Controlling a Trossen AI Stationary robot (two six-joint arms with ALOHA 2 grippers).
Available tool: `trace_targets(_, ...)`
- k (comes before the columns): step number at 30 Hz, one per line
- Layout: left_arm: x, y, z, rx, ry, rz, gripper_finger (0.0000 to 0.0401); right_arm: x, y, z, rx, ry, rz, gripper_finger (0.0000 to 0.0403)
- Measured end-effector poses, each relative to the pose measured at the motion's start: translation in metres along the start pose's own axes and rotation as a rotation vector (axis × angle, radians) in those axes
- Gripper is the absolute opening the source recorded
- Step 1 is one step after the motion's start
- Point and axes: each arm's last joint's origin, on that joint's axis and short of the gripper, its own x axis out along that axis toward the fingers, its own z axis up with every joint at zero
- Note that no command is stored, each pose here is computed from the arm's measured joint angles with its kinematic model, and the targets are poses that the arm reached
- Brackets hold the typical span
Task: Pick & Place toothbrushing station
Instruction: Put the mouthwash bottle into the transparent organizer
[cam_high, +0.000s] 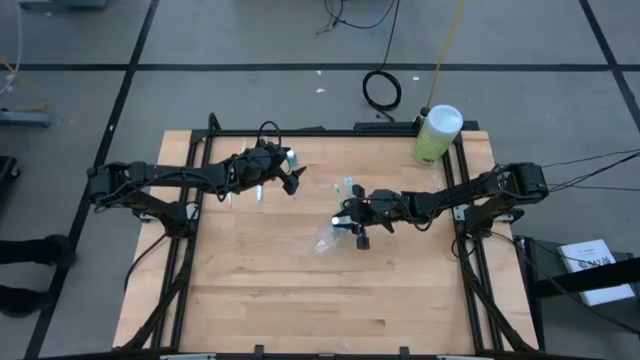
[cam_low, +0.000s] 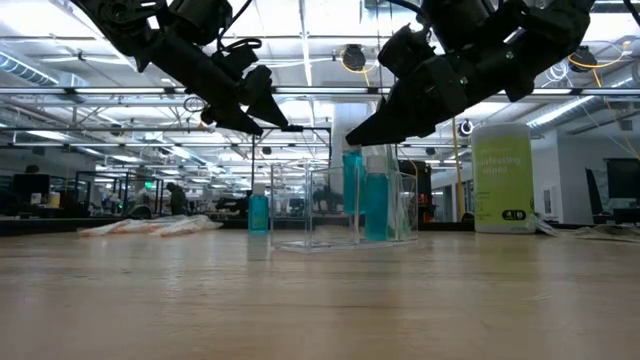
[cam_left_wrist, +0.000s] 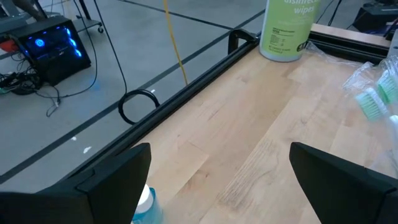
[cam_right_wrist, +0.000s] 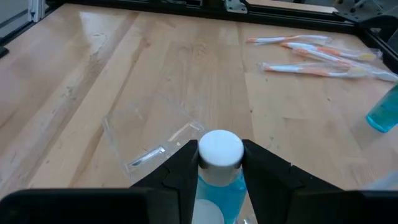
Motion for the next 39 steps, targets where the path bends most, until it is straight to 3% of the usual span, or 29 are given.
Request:
trace_targets(9,0.0,0.0,0.0,0.0,0.0,0.0,0.0392,0.0,0.0,-0.002,0.006,0.024,0.005,0.012)
trace_targets(20,0.0,0.0,0.0,0.0,0.0,0.0,0.0392,0.0,0.0,-0.001,0.026,0.011,0.003,0.0204)
trace_targets(30,0.0,0.0,0.0,-0.039,0.001,0.008,0.0392,-0.035,0.0,0.037,0.0,-0.172,-0.007,0.0212)
trace_targets(35,0.007,0.006,-0.013,-0.061,0.068,0.181,0.0392,-0.061,-0.002,0.056,-0.046,-0.261,-0.02,0.0209)
trace_targets(39,0.022,0.01,-0.027,-0.107,0.136,0.187,0.0392,-0.076,-0.002,0.065,-0.086,-0.313,-0.033,0.0206)
